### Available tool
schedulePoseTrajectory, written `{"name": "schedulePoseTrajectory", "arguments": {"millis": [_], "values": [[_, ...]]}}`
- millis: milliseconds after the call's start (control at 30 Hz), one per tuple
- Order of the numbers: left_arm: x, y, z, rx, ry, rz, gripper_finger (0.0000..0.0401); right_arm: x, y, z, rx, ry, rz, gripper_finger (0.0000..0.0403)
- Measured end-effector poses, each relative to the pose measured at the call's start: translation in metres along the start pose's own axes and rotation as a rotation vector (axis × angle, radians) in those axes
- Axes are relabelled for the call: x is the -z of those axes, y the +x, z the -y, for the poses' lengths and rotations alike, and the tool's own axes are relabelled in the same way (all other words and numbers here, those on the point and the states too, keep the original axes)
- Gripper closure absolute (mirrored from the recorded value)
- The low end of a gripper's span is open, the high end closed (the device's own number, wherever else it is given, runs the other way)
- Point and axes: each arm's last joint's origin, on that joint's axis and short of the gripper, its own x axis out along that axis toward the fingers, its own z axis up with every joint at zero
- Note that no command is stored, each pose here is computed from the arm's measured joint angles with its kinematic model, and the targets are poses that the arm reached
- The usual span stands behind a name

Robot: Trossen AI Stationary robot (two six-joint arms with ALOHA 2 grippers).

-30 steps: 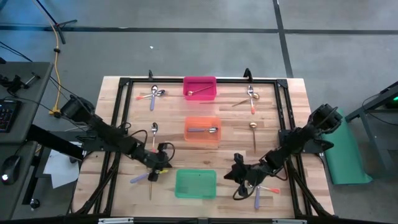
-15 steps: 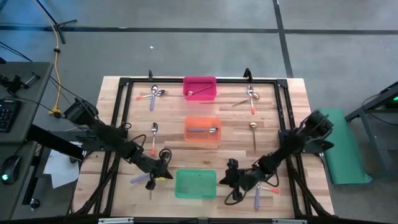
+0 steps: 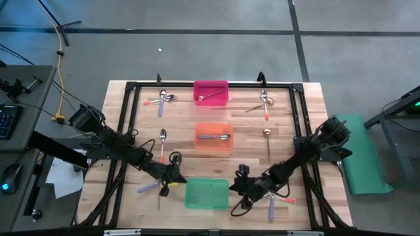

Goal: Sort silverware by color (type)
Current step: Adjust the green bin on the table

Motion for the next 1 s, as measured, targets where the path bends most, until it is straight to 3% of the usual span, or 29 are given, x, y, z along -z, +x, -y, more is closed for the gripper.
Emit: {"name": "schedulePoseTrajectory", "arguments": {"millis": [1000], "values": [[0.001, 0.01, -0.019, -0.067, -0.031, 0.018, 0.0401, 0.002, -0.004, 0.008, 0.106, -0.061, -0.025, 0.0403]]}}
